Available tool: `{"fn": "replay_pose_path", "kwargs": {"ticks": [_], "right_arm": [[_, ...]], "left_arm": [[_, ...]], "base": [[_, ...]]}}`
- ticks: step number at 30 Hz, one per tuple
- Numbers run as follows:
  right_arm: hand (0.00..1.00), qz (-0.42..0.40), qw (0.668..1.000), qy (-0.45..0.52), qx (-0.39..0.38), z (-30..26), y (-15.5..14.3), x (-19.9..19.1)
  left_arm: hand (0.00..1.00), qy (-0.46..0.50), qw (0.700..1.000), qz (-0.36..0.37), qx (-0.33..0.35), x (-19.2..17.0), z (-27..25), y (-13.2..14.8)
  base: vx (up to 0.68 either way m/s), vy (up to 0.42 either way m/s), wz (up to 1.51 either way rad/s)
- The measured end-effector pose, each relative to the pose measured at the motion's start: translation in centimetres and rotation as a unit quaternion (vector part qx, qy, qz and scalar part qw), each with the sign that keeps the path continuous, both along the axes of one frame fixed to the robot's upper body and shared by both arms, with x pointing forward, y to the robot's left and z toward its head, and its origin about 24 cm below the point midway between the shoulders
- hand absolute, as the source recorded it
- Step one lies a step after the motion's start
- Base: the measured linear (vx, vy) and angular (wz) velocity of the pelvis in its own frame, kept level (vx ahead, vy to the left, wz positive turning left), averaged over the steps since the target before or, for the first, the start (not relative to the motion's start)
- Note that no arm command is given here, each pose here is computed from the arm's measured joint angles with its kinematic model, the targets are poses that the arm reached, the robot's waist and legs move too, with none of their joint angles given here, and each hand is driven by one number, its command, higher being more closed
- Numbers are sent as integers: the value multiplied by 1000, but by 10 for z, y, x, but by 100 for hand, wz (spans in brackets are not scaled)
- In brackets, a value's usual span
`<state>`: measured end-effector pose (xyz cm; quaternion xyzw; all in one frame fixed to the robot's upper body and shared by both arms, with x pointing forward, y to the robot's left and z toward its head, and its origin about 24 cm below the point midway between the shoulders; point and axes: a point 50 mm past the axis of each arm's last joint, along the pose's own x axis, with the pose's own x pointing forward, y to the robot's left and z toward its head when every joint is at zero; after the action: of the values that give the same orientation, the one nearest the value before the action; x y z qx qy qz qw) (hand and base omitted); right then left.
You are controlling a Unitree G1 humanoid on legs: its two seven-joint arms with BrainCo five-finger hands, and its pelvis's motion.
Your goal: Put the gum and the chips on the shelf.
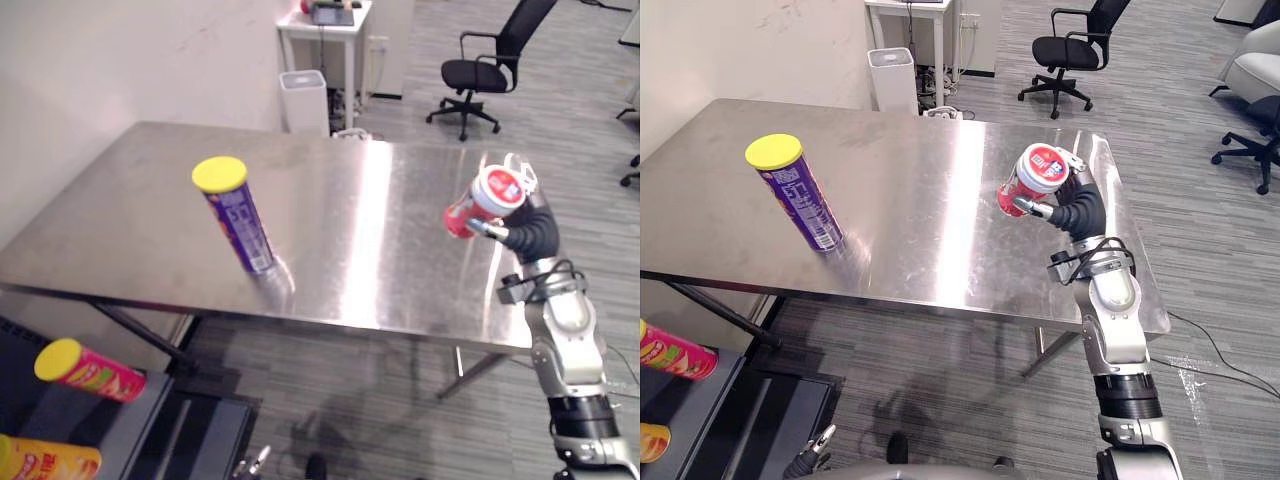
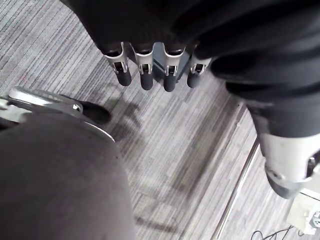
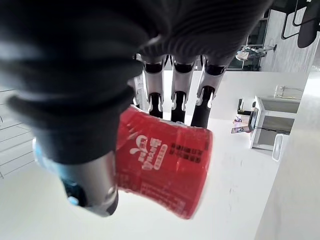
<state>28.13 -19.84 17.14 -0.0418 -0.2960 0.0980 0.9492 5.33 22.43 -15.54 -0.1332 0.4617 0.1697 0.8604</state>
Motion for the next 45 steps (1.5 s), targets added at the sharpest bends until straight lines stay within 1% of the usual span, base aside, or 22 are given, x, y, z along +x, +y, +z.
{"fn": "replay_pose_path", "kwargs": {"ticks": [3, 6, 9, 12, 14, 15, 16, 17, 18, 20, 21, 23, 25, 26, 30, 33, 35, 38, 41, 44, 45], "right_arm": [[100, -2, 1000, 8, -1, -4, -1, -1], [100, -8, 999, 38, -6, -17, -7, -6], [100, 5, 998, 55, -10, -26, -6, -9], [100, 34, 997, 63, -19, -30, 3, -7], [100, 69, 995, 65, -18, -29, 19, 0], [100, 75, 995, 65, -20, -29, 21, 2], [100, 78, 994, 72, -22, -31, 24, 6], [100, 78, 994, 77, -21, -33, 24, 6], [100, 73, 994, 84, -20, -37, 22, 7], [100, 40, 997, 72, -13, -34, 6, 4], [100, 9, 998, 56, -1, -29, -7, 2], [100, -31, 998, 56, 10, -32, -26, -6], [100, -61, 996, 63, 11, -35, -40, -12], [100, -73, 996, 59, 6, -32, -47, -13], [100, -80, 995, 64, 20, -35, -45, -12], [100, -108, 992, 60, 34, -34, -50, -13], [100, -141, 986, 62, 57, -37, -59, -18], [100, -164, 982, 69, 63, -43, -68, -25], [100, -164, 982, 73, 64, -46, -68, -26], [100, -159, 983, 69, 58, -45, -66, -32], [100, -154, 985, 67, 45, -44, -64, -33]], "left_arm": [[0, 1, 1000, 4, -1, 0, 0, 0], [0, 5, 1000, 10, -5, -2, -1, -1], [0, 10, 1000, 14, -16, -2, -2, -3], [0, 1, 999, 34, -34, -1, -2, -4], [0, -11, 997, 62, -52, 1, -2, -8], [0, -15, 996, 72, -58, 1, -2, -9], [0, -23, 993, 87, -77, -1, -3, -17], [0, -25, 992, 95, -83, -3, -3, -19], [0, -25, 991, 101, -87, -9, -3, -18], [0, -26, 991, 97, -85, -10, -2, -13], [0, -16, 991, 99, -90, -18, -3, -16], [0, -9, 990, 105, -90, -25, -4, -15], [0, 1, 990, 103, -94, -32, -5, -17], [0, 8, 989, 104, -103, -36, -7, -23], [0, 19, 992, 75, -98, -44, -6, -19], [0, 24, 995, 35, -87, -43, -6, -16], [0, 29, 996, 9, -88, -40, -6, -18], [0, 28, 996, 2, -86, -40, -5, -14], [0, 31, 996, -7, -82, -39, -4, -10], [0, 29, 996, 15, -82, -41, -5, -9], [0, 26, 997, 26, -72, -41, -4, -7]], "base": [[9, 9, 8], [7, 27, 22], [-41, 27, 32], [-95, -12, 61], [-194, -53, 64], [-264, -84, 43], [-240, -84, 33], [-307, -125, 73], [-286, -110, 113], [-262, -119, 163], [-184, -97, 160], [-111, -31, 158], [-27, 136, 142], [1, 229, 118], [1, 205, 97], [-56, 223, 61], [-66, 181, 32], [-100, 152, 13], [-153, 64, -1], [-94, -41, 4], [-47, -49, 3]]}}
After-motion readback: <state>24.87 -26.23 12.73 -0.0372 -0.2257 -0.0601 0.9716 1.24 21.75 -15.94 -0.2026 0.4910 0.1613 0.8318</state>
